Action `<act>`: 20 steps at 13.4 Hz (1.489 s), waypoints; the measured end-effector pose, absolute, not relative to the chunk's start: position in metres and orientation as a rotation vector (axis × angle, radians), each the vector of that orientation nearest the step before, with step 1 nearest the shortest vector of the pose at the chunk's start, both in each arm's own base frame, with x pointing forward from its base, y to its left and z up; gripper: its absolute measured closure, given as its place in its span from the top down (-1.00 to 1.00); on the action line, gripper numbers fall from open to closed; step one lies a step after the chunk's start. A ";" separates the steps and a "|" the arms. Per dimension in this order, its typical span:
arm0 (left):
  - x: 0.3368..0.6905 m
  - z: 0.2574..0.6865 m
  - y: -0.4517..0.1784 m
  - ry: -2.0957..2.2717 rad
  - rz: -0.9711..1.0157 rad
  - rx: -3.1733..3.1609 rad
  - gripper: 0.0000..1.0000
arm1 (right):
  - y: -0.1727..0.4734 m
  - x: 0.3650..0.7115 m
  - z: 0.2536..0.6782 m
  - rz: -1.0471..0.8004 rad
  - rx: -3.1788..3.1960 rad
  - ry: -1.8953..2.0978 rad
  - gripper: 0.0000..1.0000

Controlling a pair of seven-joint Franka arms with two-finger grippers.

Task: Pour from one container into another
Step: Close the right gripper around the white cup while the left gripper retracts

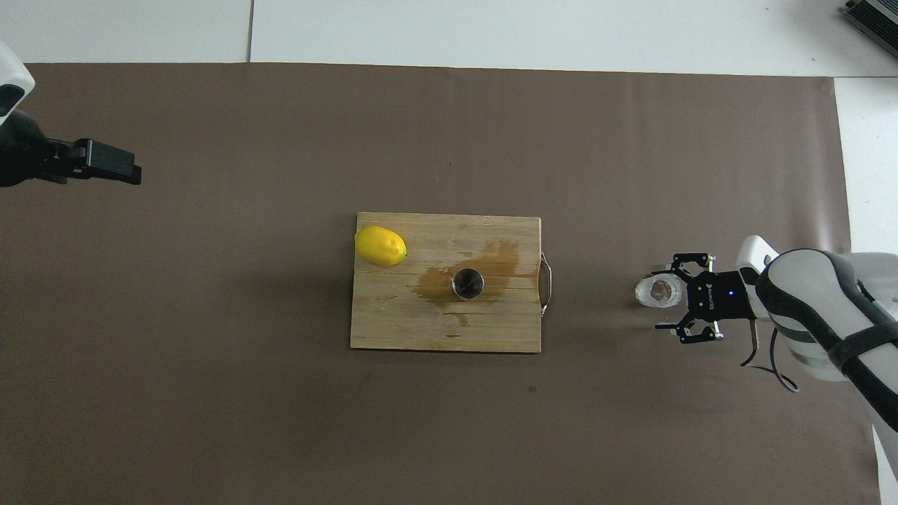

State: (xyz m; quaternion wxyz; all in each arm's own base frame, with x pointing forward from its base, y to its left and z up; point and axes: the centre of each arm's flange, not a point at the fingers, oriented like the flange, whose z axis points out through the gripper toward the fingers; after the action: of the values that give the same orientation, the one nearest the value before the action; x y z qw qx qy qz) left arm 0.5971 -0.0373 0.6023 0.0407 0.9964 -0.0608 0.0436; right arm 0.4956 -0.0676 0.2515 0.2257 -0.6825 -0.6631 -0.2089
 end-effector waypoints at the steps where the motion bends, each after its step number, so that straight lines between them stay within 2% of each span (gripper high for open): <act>1: 0.592 0.607 -0.040 -0.210 0.124 3.051 1.00 | -0.067 0.496 0.251 -0.580 -1.884 -1.824 0.99; 2: 0.588 0.611 -0.042 -0.225 0.113 3.051 1.00 | -0.067 0.496 0.252 -0.582 -1.885 -1.821 0.89; 4: 0.584 0.614 -0.043 -0.235 0.107 3.053 1.00 | -0.068 0.497 0.253 -0.595 -1.891 -1.815 0.42; 5: 0.584 0.615 -0.043 -0.238 0.107 3.053 1.00 | -0.068 0.497 0.253 -0.595 -1.891 -1.815 0.41; 6: 0.584 0.615 -0.043 -0.239 0.107 3.053 1.00 | -0.068 0.498 0.254 -0.599 -1.892 -1.815 0.30; 7: 0.584 0.615 -0.044 -0.241 0.107 3.053 1.00 | -0.068 0.498 0.255 -0.602 -1.893 -1.816 0.04; 8: 0.584 0.615 -0.043 -0.254 0.106 3.061 1.00 | -0.067 0.498 0.256 -0.602 -1.893 -1.817 -0.02; 14: 0.578 0.611 -0.042 -0.311 0.030 3.131 1.00 | -0.060 0.501 0.262 -0.619 -1.900 -1.800 -0.02; 17: 0.569 0.612 -0.042 -0.314 -0.045 3.133 1.00 | -0.040 0.507 0.281 -0.619 -1.919 -1.787 -0.02; 20: 0.562 0.625 -0.042 -0.313 -0.010 3.134 1.00 | -0.014 0.514 0.307 -0.616 -1.952 -1.754 -0.02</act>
State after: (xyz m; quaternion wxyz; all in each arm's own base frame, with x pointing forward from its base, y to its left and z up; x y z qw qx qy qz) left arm 0.5624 -0.0418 0.6251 -0.0041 0.9950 -0.0993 -0.0032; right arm 0.5137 -0.0142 0.3068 0.2209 -0.7063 -0.6346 -0.2228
